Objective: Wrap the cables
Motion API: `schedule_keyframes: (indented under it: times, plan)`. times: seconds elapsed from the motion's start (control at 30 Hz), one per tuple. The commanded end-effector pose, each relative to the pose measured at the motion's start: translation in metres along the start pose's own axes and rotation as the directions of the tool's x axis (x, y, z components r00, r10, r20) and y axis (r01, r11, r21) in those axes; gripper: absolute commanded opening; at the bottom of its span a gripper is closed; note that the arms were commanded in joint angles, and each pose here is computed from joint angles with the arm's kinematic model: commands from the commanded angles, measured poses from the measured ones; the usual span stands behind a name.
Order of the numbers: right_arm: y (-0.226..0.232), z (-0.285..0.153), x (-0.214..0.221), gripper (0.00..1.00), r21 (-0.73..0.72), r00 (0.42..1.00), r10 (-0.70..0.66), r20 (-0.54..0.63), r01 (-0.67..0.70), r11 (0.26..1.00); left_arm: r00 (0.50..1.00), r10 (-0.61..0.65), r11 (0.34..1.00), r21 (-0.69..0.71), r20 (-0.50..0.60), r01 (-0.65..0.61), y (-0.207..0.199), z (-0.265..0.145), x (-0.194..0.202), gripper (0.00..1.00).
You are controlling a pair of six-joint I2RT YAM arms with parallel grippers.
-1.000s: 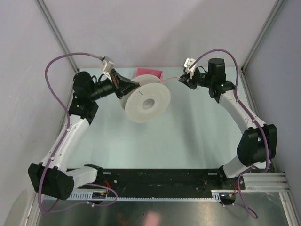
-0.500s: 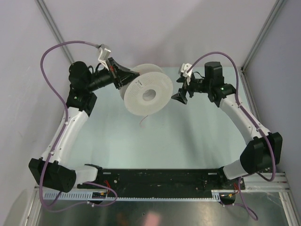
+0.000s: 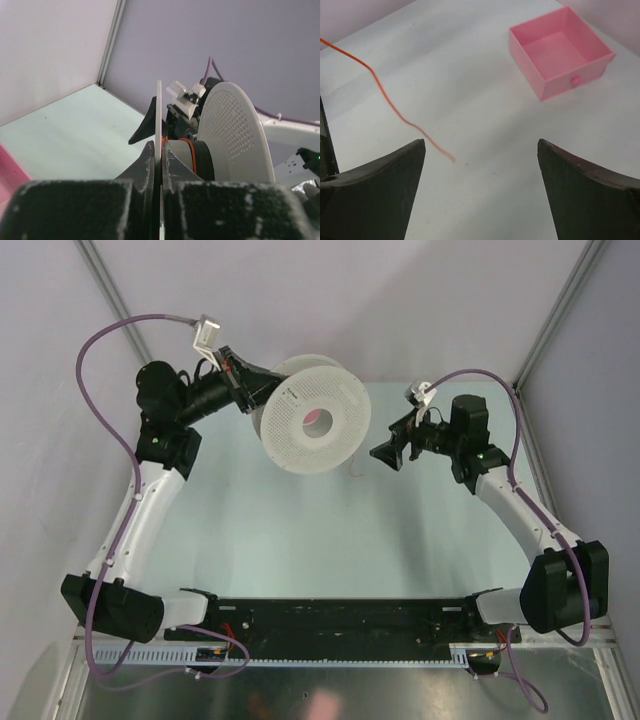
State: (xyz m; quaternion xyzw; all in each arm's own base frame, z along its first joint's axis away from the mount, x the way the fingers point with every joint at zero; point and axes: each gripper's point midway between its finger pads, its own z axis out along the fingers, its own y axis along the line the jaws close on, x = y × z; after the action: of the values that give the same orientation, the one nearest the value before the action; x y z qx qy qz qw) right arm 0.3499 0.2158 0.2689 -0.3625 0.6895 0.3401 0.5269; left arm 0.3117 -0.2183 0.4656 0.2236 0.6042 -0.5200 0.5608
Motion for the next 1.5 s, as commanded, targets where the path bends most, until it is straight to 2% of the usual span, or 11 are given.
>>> schedule_keyframes:
  times: [0.0,0.17,0.43,0.6,0.83,1.13,1.47]
  plan:
    - [-0.017,0.001,-0.011,0.97,0.088,0.996,-0.026,0.087,0.018,0.996,0.991,-0.057,0.998,-0.012,0.119,0.059,-0.007,0.002,-0.034,0.00]
    - [-0.021,0.008,-0.004,0.92,0.058,0.988,-0.124,0.092,0.119,0.991,0.981,-0.123,0.992,-0.023,0.149,0.128,0.003,0.007,-0.038,0.00]
    - [0.024,0.024,0.016,0.93,-0.139,0.983,-0.168,0.078,0.178,0.974,0.973,-0.135,0.989,-0.029,0.186,0.143,-0.002,0.005,-0.048,0.00]
    - [0.046,0.031,0.028,0.86,-0.182,0.963,-0.252,0.099,0.267,0.947,0.965,-0.166,0.984,-0.035,0.205,0.177,0.000,0.005,-0.051,0.00]
    - [0.055,0.041,0.038,0.70,-0.207,0.948,-0.295,0.121,0.315,0.926,0.966,-0.153,0.986,-0.033,0.211,0.163,-0.001,0.005,-0.053,0.00]
    - [0.070,0.045,0.040,0.36,-0.245,0.944,-0.304,0.125,0.327,0.913,0.963,-0.145,0.987,-0.041,0.227,0.158,-0.002,0.002,-0.057,0.00]
    - [0.079,0.045,0.051,0.17,-0.273,0.943,-0.316,0.101,0.332,0.903,0.952,-0.168,0.979,-0.074,0.256,0.192,0.010,0.001,-0.058,0.00]
